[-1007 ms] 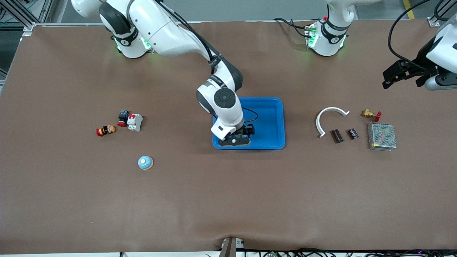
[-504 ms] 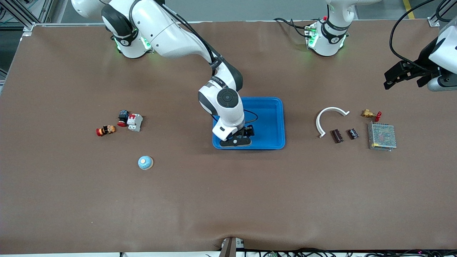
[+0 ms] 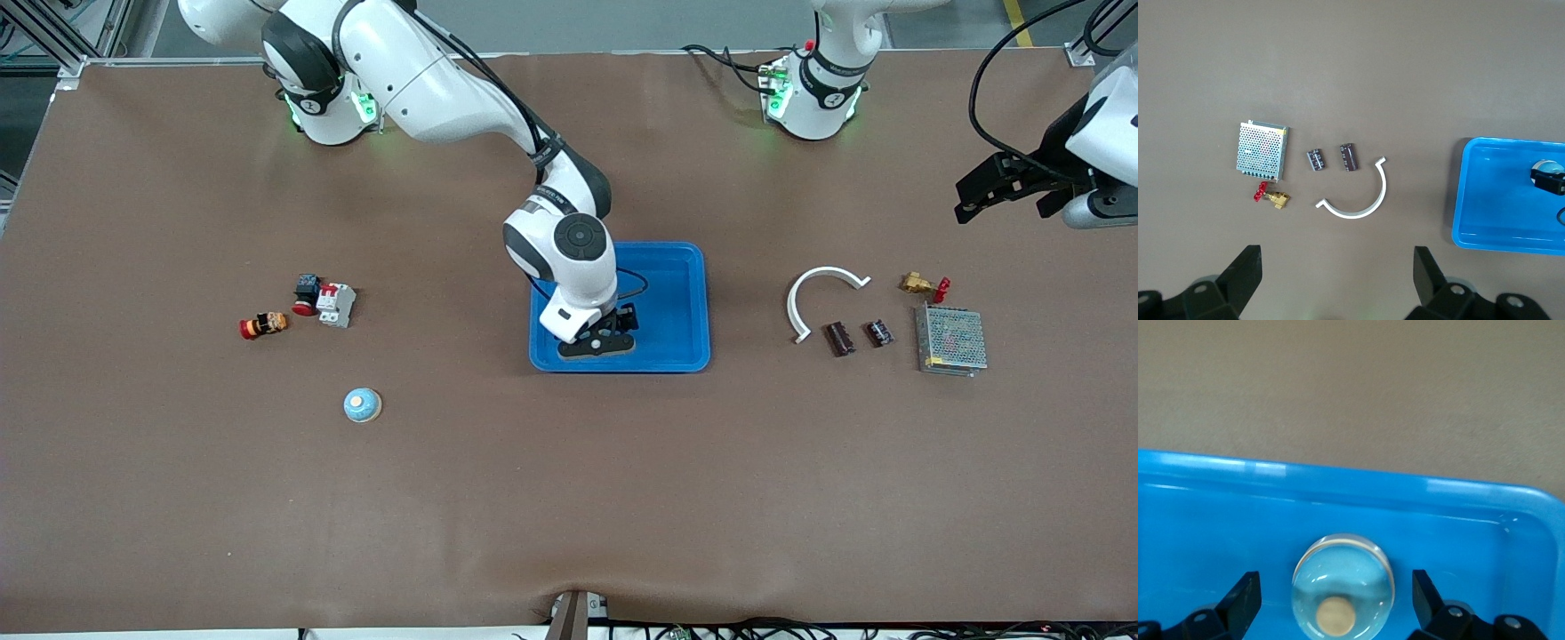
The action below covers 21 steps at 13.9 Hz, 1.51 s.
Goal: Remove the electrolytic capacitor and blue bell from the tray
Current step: 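Lower the right gripper into the tray and grasp the second bell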
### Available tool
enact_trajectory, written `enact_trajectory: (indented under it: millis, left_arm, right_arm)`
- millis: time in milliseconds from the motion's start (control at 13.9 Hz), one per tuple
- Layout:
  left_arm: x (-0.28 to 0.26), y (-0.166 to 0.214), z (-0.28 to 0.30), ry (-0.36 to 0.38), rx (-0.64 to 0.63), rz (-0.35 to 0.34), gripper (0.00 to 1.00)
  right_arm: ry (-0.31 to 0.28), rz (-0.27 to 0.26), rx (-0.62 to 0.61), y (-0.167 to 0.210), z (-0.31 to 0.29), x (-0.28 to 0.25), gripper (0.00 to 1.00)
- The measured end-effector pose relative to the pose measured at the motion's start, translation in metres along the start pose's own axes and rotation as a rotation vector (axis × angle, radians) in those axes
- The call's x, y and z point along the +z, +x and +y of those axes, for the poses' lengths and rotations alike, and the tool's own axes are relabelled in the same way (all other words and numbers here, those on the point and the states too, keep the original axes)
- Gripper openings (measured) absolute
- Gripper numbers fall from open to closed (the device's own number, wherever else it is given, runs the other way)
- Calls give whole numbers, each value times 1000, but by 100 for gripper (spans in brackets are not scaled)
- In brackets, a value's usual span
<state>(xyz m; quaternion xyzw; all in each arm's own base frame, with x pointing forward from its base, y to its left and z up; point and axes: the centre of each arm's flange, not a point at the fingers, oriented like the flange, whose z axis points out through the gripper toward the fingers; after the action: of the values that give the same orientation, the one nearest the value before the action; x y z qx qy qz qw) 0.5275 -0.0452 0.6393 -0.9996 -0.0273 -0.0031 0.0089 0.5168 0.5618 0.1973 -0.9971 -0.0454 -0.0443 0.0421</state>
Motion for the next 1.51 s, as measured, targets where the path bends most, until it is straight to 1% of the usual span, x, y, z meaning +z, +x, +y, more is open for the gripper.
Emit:
enact_trajectory:
  millis: [144,360,576,647,791,863,1295,1511]
  left_arm:
    - [1,0,-1,0,-1,-2,100]
    - [4,1,-1,0,0,-6,100]
    - [6,3,-1,0,1,-9,100]
    - [7,3,-1,0,1,-11,100]
    - [8,3,-1,0,1,-13,100]
    - [8,3,-1,0,1,-13,100]
    - [8,4,-1,0,1,-13,100]
    - [11,5,0,0,2,-17,100]
  right_arm:
    - [-3,-1,-11,-5,-4,1,100]
    - [-24,10,-32,-5,-3,5,100]
    - [-29,13,-32,-4,-1,6,100]
    - [-31,14,-30,-3,0,6,93]
    - [-32,16,-28,-2,2,6,71]
    - [-30,18,-28,-1,1,5,65]
    - [-29,19,-27,0,1,4,65]
    - [-20,28,-27,2,-2,-3,65]
